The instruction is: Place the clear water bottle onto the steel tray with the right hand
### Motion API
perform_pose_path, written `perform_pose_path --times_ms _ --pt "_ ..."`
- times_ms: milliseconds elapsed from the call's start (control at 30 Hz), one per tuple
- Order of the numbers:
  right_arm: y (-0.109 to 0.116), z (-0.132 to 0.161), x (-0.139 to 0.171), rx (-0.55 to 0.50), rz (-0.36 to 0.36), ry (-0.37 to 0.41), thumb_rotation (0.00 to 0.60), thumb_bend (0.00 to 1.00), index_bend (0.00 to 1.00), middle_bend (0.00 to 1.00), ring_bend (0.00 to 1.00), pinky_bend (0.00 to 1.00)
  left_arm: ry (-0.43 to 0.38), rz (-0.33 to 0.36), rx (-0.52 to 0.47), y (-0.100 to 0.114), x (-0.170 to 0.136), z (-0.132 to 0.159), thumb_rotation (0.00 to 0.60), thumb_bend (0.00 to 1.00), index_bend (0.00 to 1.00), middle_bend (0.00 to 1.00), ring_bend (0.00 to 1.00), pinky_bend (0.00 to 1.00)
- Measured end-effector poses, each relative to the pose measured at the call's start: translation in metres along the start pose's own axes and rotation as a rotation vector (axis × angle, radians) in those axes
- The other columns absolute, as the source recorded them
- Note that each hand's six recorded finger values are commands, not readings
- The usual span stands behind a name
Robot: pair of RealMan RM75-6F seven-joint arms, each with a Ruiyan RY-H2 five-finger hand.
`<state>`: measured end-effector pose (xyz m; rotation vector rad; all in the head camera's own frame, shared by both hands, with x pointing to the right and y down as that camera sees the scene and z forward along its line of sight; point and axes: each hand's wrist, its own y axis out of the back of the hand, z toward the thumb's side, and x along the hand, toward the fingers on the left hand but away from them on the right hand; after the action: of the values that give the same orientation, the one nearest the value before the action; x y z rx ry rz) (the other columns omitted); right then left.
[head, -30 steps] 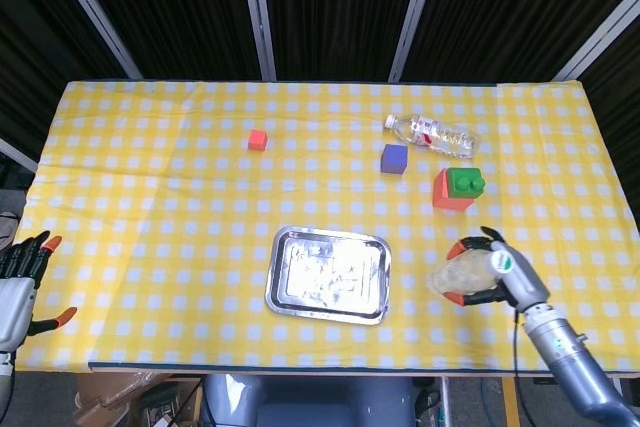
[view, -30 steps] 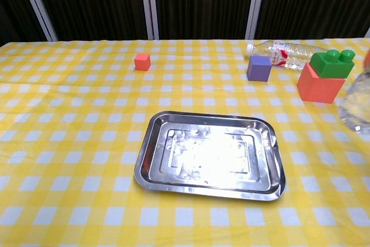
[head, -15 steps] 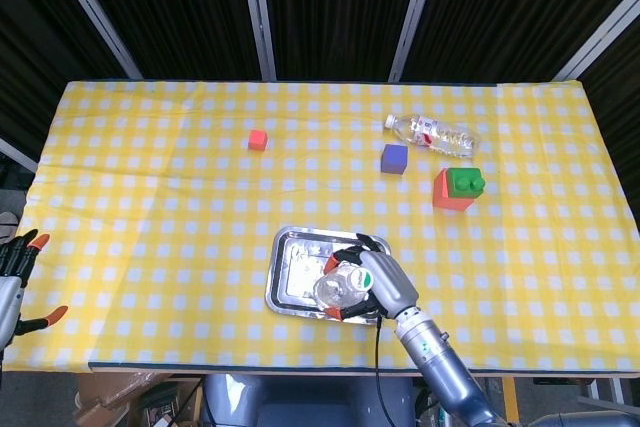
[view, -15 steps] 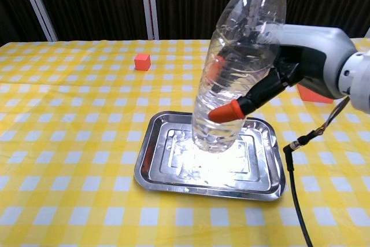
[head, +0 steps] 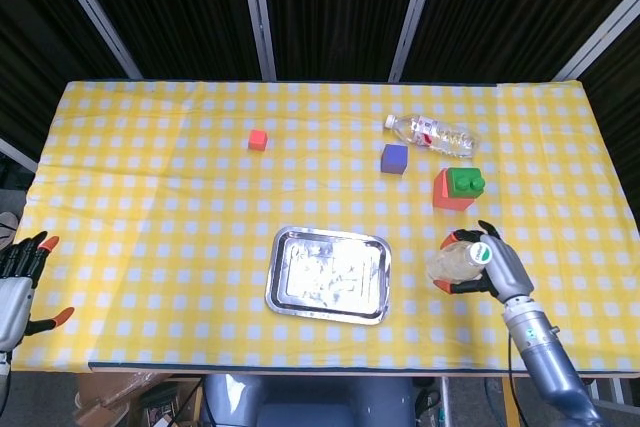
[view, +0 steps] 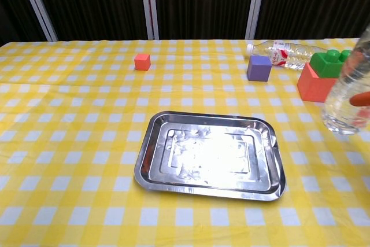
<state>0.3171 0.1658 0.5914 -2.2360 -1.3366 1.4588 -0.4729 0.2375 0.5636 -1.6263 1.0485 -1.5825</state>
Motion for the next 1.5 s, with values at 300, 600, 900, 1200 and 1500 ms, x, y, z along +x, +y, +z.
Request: perform_pose_path --times_ms 300,600,900,1200,1500 --pt "-0.032 0.007 0.011 -0.013 0.103 0.083 0.6 0.49 0.77 0.59 0.28 0.0 0.0 0.001 0.009 -0.001 0.001 0.002 0.6 0.15 0.05 0.0 0.0 0.0" --pt "-0.081 0.052 0.002 -0.057 0.158 0.17 0.6 0.49 0.77 0.59 0.28 0.0 -0.001 0.004 -0.005 0.001 0.001 0.0 0.6 0.15 0.05 0.0 0.0 0.0" --pt "-0.133 0.084 -0.016 -0.09 0.197 0.19 0.6 0.49 0.77 0.59 0.28 0.0 -0.01 -0.005 -0.016 0.001 -0.001 0.0 0.6 0.15 0.05 0.0 0.0 0.0" --pt "-0.146 0.088 -0.04 -0.066 0.109 0.163 0.6 0.49 0.77 0.59 0.3 0.0 -0.017 -0.017 -0.016 -0.001 -0.001 0.0 0.6 0.15 0.05 0.0 0.0 0.0" --pt "-0.148 0.083 -0.044 -0.063 0.084 0.13 0.6 0.49 0.77 0.59 0.3 0.0 -0.008 -0.013 -0.018 0.0 -0.001 -0.002 0.6 0.15 0.05 0.0 0.0 0.0"
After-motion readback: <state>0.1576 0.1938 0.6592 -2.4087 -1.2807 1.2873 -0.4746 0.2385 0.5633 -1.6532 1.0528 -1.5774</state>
